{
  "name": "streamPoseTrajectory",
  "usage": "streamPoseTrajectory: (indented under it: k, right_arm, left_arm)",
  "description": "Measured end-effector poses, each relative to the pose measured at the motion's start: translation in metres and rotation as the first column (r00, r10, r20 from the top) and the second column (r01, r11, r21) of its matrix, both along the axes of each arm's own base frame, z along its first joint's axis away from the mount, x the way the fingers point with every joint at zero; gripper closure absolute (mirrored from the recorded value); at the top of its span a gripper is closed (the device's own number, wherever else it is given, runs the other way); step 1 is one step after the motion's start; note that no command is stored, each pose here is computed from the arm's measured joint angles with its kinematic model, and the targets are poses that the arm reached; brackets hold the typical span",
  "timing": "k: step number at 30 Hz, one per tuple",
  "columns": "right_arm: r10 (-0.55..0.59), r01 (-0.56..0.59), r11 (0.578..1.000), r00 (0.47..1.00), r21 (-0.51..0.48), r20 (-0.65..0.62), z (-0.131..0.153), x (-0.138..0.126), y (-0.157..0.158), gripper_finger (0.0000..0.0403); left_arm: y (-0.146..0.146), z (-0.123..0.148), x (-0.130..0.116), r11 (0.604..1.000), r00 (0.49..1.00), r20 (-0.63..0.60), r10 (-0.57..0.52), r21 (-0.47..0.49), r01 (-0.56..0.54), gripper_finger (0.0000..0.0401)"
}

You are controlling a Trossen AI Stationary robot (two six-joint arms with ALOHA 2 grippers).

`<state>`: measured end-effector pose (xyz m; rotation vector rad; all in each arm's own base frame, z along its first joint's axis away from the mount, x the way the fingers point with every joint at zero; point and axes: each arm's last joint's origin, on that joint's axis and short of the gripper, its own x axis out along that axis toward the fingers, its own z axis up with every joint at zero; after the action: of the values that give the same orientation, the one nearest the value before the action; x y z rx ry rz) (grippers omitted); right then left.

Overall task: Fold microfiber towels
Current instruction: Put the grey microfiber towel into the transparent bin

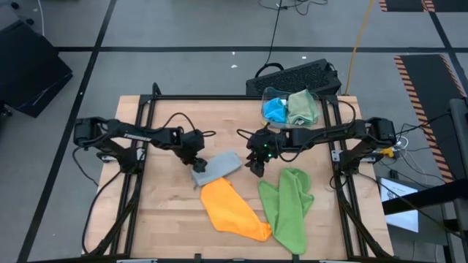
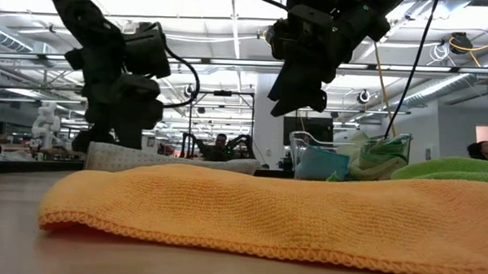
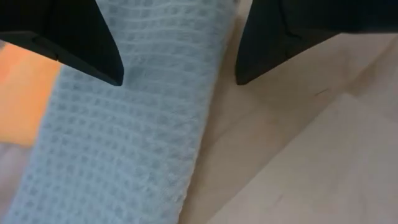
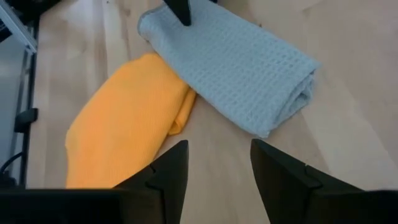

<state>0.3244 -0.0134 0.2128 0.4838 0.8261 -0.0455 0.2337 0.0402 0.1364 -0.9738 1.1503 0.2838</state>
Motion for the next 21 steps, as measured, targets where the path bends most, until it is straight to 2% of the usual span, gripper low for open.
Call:
streamPoseTrajectory:
  k: [4,7,10,16,21]
  right_arm:
    - [0.000,0.000,1.000,1.000,0.004,-0.006,0.000,0.000,0.000,0.0236]
    - [0.002,-0.002,1.000,1.000,0.002,-0.008,-0.001,-0.001,0.000,0.0236]
    - [0.001,-0.001,1.000,1.000,0.002,-0.008,-0.001,-0.001,0.000,0.0236]
    - [-0.045,0.045,0.999,0.999,0.021,-0.009,0.000,0.000,-0.001,0.0236]
    - [-0.166,0.168,0.983,0.986,0.079,-0.027,0.000,0.000,-0.003,0.0236]
  left_arm:
    - [-0.002,-0.009,0.003,0.999,0.999,-0.028,-0.038,0.001,0.038,0.0108]
    - [-0.003,-0.010,0.004,0.994,0.994,-0.007,-0.108,0.033,0.108,0.0148]
    - [-0.006,-0.011,0.005,0.977,0.980,0.028,-0.199,0.084,0.196,0.0213]
    - [-0.015,-0.009,0.017,0.931,0.925,0.154,-0.347,0.177,0.320,0.0375]
    - [-0.017,0.002,0.027,0.944,0.915,0.264,-0.305,0.208,0.254,0.0380]
